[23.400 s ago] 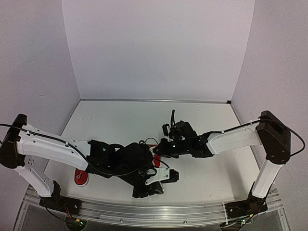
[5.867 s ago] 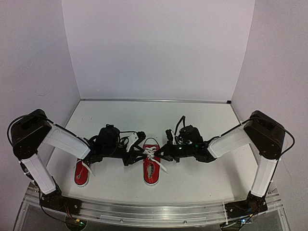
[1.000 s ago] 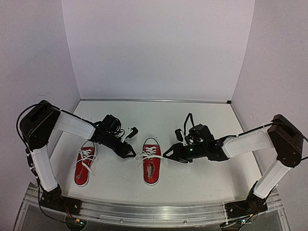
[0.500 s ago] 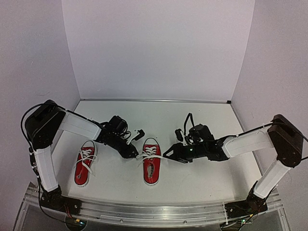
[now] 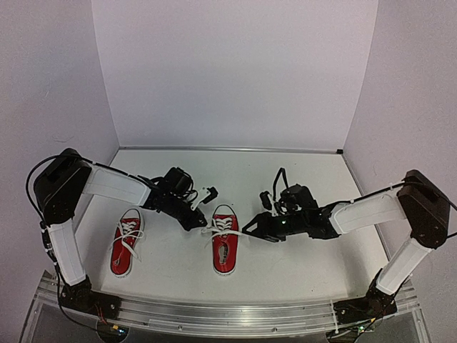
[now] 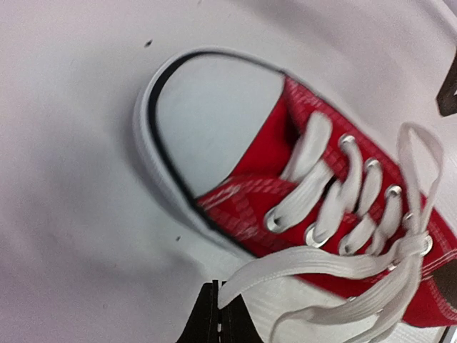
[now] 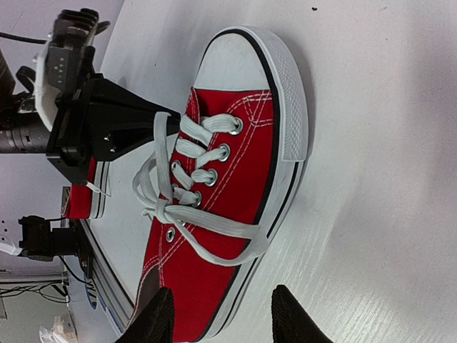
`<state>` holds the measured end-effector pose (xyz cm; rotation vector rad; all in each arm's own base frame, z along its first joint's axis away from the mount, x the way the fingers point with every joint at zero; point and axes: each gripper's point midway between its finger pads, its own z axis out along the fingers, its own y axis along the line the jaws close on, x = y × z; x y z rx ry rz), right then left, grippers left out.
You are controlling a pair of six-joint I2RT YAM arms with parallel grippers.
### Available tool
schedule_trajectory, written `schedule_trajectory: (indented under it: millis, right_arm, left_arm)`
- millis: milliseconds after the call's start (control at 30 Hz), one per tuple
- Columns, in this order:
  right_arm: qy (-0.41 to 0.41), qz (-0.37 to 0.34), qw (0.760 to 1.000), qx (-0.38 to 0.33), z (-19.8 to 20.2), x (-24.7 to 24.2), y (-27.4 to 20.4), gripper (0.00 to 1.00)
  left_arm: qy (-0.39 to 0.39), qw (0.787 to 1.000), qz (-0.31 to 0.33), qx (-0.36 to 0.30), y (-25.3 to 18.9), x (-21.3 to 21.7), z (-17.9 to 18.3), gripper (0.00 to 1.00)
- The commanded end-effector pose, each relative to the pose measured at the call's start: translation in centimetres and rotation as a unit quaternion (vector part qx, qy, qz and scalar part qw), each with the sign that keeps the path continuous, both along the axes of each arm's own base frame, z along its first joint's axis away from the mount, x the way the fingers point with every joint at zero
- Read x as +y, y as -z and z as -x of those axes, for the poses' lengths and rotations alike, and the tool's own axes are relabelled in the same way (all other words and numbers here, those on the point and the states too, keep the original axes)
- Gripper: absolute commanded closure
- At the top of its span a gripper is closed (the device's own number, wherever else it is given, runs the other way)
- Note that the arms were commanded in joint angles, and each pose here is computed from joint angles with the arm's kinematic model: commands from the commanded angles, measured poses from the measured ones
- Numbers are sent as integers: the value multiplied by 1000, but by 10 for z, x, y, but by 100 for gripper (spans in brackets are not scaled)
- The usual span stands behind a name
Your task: Tie the shoes
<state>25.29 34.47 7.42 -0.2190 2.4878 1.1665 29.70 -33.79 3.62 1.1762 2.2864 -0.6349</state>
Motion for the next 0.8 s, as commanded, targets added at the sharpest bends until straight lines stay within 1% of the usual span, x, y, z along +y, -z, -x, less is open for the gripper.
schedule_trajectory:
  millis: [0,100,200,267,400,600,700,767]
  right_arm:
    - [6,-7,1000,-20,-3,-3,-14,56]
    - [10,-8,1000,-21,-3,-5,-16,53]
    - [12,-7,1000,-22,-1,-8,-16,53]
    - [15,-6,1000,-22,-1,-9,-16,50]
    - [17,-5,1000,-23,0,-12,-15,50]
    - [18,-3,1000,-19,2,-14,-13,51]
    - [19,-5,1000,-21,3,-15,-15,51]
    - [21,-4,1000,-21,3,-16,-15,51]
  left_arm:
    - [47,994,57,-79,-65,-45,-5,100]
    - [70,991,66,-91,-75,-63,1,100]
    - [83,990,67,-93,-78,-76,5,100]
    - [91,989,68,-94,-78,-83,9,99]
    - [109,986,73,-99,-80,-98,16,98]
    - [133,984,75,-88,-74,-117,22,96]
    - [141,984,68,-85,-68,-123,22,92]
    - [145,984,62,-83,-65,-125,23,86]
